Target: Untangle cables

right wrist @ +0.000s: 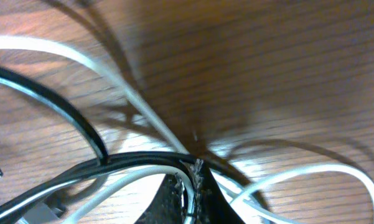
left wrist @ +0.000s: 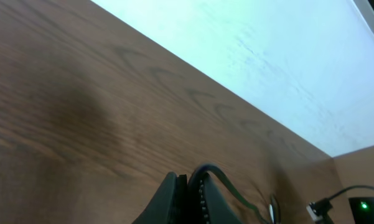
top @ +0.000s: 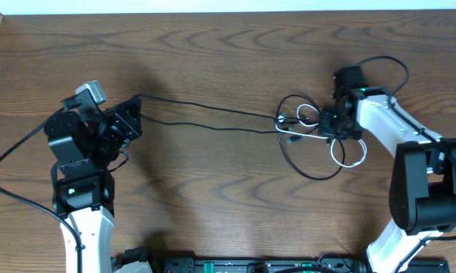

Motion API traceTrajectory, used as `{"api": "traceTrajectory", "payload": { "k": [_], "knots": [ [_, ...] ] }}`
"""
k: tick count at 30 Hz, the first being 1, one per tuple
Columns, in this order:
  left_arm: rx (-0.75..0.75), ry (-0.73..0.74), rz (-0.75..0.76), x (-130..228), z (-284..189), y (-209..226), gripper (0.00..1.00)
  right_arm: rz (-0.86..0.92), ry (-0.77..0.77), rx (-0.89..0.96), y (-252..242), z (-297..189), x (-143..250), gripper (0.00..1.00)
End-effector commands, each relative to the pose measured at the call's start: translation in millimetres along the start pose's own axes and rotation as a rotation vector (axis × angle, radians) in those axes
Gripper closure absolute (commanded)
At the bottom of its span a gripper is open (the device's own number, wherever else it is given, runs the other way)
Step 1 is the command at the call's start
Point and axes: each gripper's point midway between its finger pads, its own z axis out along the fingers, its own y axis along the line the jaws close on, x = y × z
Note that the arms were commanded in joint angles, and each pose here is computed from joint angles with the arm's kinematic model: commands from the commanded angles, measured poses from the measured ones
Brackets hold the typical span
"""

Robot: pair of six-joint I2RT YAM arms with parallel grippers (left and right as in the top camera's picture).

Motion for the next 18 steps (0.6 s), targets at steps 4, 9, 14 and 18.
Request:
{"api": "traceTrajectory", "payload": {
  "k": [4, 9, 14, 18],
  "knots": [
    [-0.142, -0.174, 0.002, -44.4, -22.7, 32.2, 0.92, 0.180, -0.044, 0.223, -90.2, -3.7, -18.3, 0.99],
    [-0.165, -0.186, -0.011, -47.7, -26.7, 40.2, 0.92, 0.253, -0.026, 0.205, -111.6, -4.3, -17.9, 0.99],
    [-0.123, -0.162, -0.011, -43.7, -24.8, 33.5, 0.92, 0.188, 0.002, 0.089, -89.3, -1.2, -16.3, 0.99],
    [-0.075, -0.133, -0.009, -38.7, -23.3, 25.5, 0.92, 0.113, -0.004, 0.068, -65.5, 0.1, -15.3, 0.99]
  ]
}}
